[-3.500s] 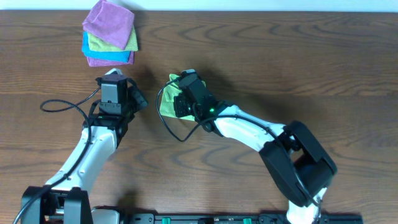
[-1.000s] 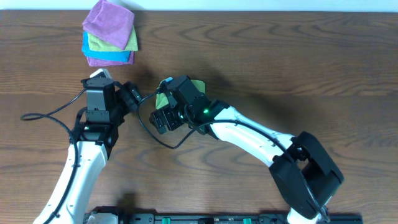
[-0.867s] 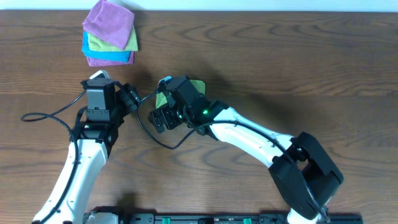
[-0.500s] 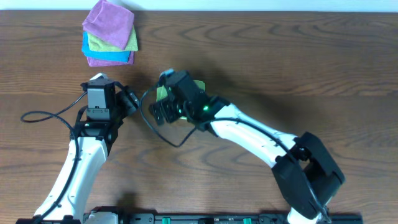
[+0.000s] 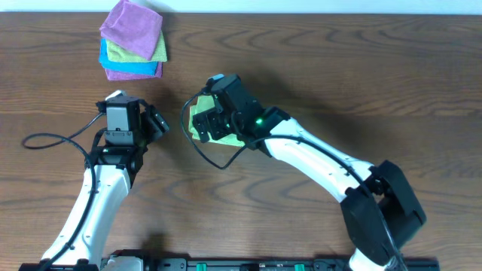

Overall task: Fold the cloth
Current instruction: 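Release the cloth and withdraw the right gripper to the right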

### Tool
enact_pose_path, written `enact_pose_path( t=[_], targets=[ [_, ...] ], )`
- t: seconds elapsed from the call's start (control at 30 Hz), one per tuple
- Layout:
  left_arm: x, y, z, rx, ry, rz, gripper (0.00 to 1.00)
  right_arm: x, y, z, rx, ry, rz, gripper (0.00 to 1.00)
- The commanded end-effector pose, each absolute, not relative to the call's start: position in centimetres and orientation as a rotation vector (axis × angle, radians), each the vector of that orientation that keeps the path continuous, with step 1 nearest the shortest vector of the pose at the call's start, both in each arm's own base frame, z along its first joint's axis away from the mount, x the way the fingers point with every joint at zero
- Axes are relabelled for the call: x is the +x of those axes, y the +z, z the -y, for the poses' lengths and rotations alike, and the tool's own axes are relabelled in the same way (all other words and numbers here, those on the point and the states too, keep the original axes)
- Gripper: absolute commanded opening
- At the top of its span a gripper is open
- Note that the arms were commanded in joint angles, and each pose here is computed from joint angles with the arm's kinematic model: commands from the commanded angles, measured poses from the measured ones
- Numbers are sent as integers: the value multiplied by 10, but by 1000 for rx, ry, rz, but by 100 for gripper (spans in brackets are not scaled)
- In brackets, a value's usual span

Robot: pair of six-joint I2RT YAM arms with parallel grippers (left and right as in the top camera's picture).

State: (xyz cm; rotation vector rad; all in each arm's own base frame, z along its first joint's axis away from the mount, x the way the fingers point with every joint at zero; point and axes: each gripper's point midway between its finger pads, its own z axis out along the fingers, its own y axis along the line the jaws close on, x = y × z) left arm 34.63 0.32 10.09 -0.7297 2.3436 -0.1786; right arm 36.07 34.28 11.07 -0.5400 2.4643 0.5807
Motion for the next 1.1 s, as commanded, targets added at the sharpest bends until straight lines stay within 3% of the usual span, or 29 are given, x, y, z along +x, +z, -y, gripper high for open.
enact_pose_path(
  t=[0.0,0.23,0.67,1.07],
  targets=[
    [344,97,4,-803,-261,-2361,89,375,146,-320,-408,619,-2442,99],
    [337,76,38,-918,-517,-2455,89,372,205,-258,-366,579,-2399,99],
    [336,47,77,-1110,-842,-2535,91,321,261,-177,-318,523,-2373,98],
    [348,46,117,-1044,-966,-2530,95,255,265,-126,-216,587,-2277,99]
  ],
)
